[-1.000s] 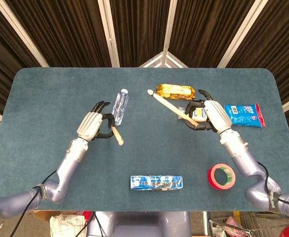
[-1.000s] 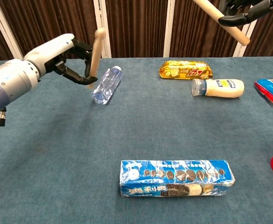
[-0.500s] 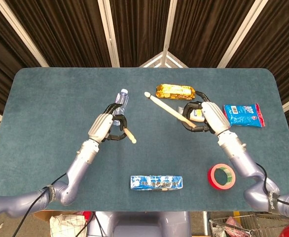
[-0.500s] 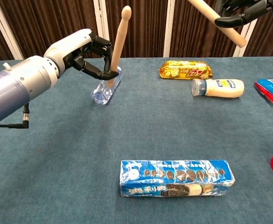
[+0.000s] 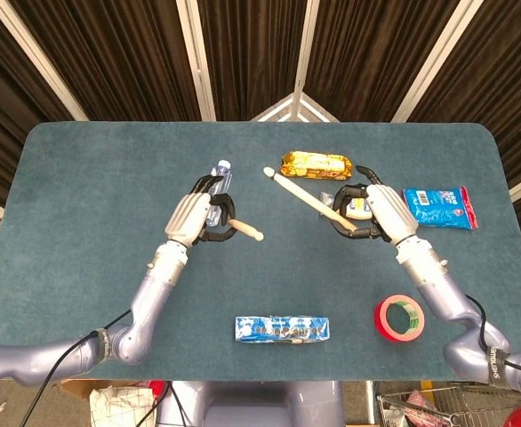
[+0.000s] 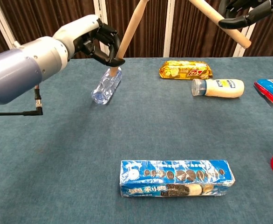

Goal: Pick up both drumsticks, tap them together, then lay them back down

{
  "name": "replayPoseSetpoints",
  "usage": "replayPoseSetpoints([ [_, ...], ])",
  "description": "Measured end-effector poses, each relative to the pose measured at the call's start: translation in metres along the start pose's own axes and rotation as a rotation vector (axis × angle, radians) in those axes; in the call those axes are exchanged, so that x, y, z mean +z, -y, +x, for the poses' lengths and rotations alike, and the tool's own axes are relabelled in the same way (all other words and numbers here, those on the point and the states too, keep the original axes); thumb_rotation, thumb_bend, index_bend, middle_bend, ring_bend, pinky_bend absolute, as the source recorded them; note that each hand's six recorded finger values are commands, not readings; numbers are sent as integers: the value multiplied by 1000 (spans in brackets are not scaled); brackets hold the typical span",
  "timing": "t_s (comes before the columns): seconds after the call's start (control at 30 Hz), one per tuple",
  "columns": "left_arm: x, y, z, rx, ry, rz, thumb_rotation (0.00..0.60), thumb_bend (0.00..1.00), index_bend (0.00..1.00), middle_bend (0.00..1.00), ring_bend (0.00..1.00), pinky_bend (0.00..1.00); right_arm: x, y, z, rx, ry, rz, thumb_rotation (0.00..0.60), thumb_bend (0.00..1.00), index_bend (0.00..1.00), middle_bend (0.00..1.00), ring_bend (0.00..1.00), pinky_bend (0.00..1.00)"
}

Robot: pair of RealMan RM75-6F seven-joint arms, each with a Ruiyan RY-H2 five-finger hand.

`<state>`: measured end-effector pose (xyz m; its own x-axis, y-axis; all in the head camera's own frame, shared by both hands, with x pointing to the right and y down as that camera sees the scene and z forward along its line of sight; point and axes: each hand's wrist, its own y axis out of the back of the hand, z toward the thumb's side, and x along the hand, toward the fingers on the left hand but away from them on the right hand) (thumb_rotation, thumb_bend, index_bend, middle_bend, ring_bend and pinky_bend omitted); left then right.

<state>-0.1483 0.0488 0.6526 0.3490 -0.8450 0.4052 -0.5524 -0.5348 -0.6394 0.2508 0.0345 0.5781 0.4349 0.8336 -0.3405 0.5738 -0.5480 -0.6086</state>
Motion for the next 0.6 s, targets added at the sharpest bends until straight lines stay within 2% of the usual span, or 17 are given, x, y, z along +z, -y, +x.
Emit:
replayPoseSetpoints([
  [0.17, 10, -2, 5, 2, -41, 8, 600, 403, 672, 672, 117, 0, 5, -1, 2, 8, -11, 4, 600, 454, 807, 658, 458, 14],
  [0.4, 26, -1, 10, 1, -104, -45, 600, 403, 681, 691, 117, 0, 6, -5, 6, 7, -10, 5, 600, 454, 808, 659, 458, 14],
  [0.6, 42, -3, 11, 25, -111, -74, 600, 403, 681, 692, 117, 0, 7, -6, 7, 13, -11, 11, 600, 456, 809, 659, 458, 14],
])
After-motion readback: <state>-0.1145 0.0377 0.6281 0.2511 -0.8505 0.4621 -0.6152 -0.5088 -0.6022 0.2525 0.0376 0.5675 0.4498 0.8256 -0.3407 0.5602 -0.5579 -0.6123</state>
